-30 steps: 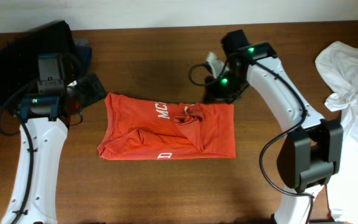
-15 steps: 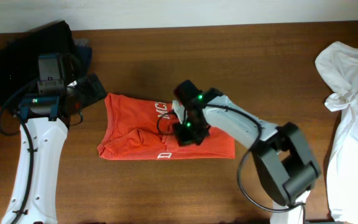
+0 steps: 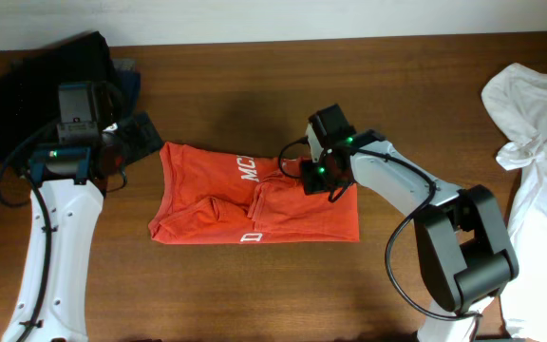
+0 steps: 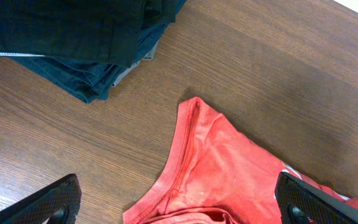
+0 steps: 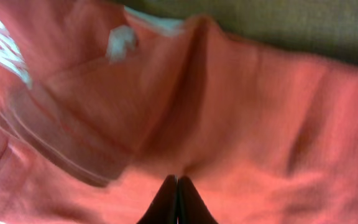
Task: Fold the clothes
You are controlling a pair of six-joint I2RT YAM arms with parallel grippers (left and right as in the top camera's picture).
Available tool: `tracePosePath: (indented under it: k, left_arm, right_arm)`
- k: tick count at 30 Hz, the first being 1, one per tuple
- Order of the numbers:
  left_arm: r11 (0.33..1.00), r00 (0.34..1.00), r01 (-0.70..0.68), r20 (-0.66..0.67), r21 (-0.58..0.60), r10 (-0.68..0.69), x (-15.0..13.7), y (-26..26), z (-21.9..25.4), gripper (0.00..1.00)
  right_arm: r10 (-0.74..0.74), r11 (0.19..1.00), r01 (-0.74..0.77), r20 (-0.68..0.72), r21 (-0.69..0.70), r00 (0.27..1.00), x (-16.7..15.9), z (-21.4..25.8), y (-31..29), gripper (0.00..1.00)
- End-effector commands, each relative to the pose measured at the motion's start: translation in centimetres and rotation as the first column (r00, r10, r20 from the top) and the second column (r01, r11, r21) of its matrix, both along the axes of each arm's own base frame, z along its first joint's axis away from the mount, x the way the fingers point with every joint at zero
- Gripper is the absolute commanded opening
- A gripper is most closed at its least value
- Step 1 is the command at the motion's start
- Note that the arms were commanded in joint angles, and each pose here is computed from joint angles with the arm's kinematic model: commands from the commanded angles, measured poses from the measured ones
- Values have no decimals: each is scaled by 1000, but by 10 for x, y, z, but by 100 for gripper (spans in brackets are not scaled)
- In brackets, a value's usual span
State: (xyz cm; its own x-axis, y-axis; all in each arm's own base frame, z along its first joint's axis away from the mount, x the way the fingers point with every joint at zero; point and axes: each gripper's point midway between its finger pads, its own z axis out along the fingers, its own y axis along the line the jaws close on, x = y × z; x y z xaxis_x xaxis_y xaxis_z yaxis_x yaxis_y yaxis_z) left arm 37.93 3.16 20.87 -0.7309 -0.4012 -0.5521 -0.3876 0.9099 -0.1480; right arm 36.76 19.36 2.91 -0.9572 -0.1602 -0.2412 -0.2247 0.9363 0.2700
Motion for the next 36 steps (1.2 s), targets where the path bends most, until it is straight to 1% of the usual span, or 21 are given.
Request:
tracePosePath:
  k: [1,2,4,6,7,8,10,12,14,16,20,22,23,25,27,28,29,31,33,36]
  left_arm:
    - [1000,1000,-8,10,-2,8,0,1,3,99]
    - [1000,1000,-7,10,-3,7,0,1,3,99]
    - [1000,1000,-8,10,-2,8,0,1,3,99]
    - [1000,1000,-8,10,-2,8,0,1,3,99]
    - [1000,1000,-8,10,-2,8,0,1,3,99]
    - [1000,1000,-7,10,-3,7,0,1,3,99]
    - [1000,1000,-8,10,-2,8,0,1,3,99]
    - [1000,1000,-7,10,-3,7,0,1,3,99]
    - [1000,1000,-7,10,-3,7,0,1,3,99]
    - [1000,1000,-7,10,-3,7,0,1,3,99]
    - [1000,1000,-7,10,-2,7,0,1,3,99]
    - [1000,1000,-8,10,-2,8,0,1,3,99]
    - [1000,1000,-7,10,-3,7,0,1,3,99]
    - [1000,1000,-7,10,-2,7,0,1,3,99]
    - [1000,1000,-8,10,-2,8,0,1,3,99]
    - [1000,1000,-7,11,-3,7,0,1,3,99]
    - [1000,1000,-8,10,-2,8,0,1,3,99]
    - [1000,1000,-8,10,-2,8,0,1,3,99]
    - [1000,1000,-8,10,-2,8,0,1,3,99]
    - [1000,1000,-8,10,-2,8,0,1,3,99]
  right_arm:
    - [-8,998,1,103,65,995,24,11,15,5]
    - [-38,995,24,143,96,989,35,17,20,8]
    - [-59,991,31,206,133,977,50,26,26,8]
    - [-74,991,46,224,127,972,57,30,21,4]
    - [-79,987,47,206,152,975,58,35,19,4]
    - [-86,988,61,179,143,980,56,34,13,4]
    - [-86,993,81,57,86,995,30,18,0,4]
    - [-67,997,68,-22,40,998,7,5,-2,4]
    - [-37,999,38,-26,39,999,-1,-11,9,4]
    - [-12,998,11,18,64,1000,5,-14,23,4]
    - [11,993,-26,129,113,992,24,-4,47,4]
    - [0,982,-50,263,181,965,51,17,62,4]
    - [-6,978,-58,307,200,952,60,24,66,4]
    - [-21,973,-64,362,223,932,72,38,69,5]
    - [-48,960,-75,423,269,905,87,80,66,6]
    - [-61,958,-71,439,278,896,90,97,62,6]
    - [-67,961,-55,422,271,904,87,102,54,4]
    - [-31,977,-27,268,209,963,57,68,47,4]
    - [23,985,-52,176,165,984,35,35,61,4]
    - [63,991,-80,157,107,986,31,-8,79,4]
